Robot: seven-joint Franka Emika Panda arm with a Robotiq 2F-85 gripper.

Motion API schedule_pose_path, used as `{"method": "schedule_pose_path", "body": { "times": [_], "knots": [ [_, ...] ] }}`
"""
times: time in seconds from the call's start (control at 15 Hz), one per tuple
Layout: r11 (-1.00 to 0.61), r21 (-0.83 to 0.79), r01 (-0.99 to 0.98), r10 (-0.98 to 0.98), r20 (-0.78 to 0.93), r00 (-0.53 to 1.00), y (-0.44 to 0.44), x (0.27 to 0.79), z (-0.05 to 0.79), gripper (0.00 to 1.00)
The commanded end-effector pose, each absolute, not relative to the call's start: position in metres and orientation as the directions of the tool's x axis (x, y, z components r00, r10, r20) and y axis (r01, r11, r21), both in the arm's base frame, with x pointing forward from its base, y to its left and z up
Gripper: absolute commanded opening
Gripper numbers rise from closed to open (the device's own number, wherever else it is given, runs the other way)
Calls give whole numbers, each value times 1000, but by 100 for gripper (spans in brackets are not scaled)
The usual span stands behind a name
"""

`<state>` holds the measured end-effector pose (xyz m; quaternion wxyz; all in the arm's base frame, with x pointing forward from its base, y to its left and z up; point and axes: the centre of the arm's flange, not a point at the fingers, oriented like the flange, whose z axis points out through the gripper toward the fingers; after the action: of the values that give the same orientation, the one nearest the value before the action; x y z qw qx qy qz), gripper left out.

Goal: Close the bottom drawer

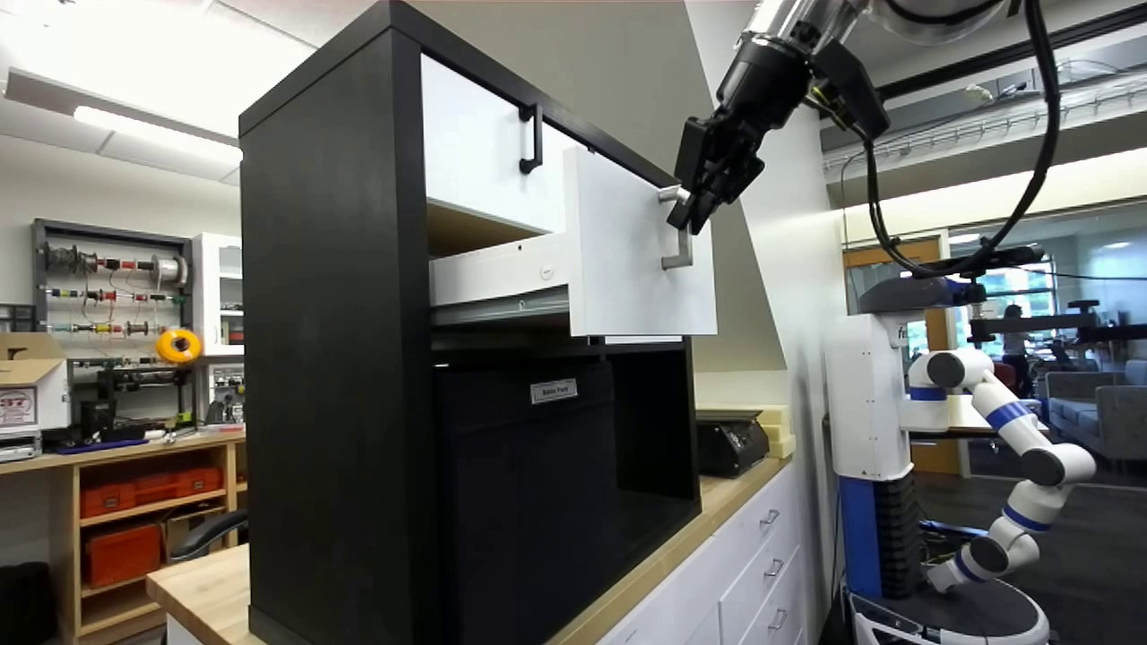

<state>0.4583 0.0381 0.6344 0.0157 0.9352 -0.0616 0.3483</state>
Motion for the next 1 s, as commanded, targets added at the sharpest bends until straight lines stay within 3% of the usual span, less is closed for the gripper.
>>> {"method": "schedule_pose_path", "body": {
  "times": [0.0,0.47,0.93],
  "knots": [
    [-990,23,-138,-85,687,722,38,458,638,4],
    [-991,39,-129,-66,697,714,42,469,633,6],
    [-994,51,-96,-28,733,680,48,520,633,6]
  ]
}}
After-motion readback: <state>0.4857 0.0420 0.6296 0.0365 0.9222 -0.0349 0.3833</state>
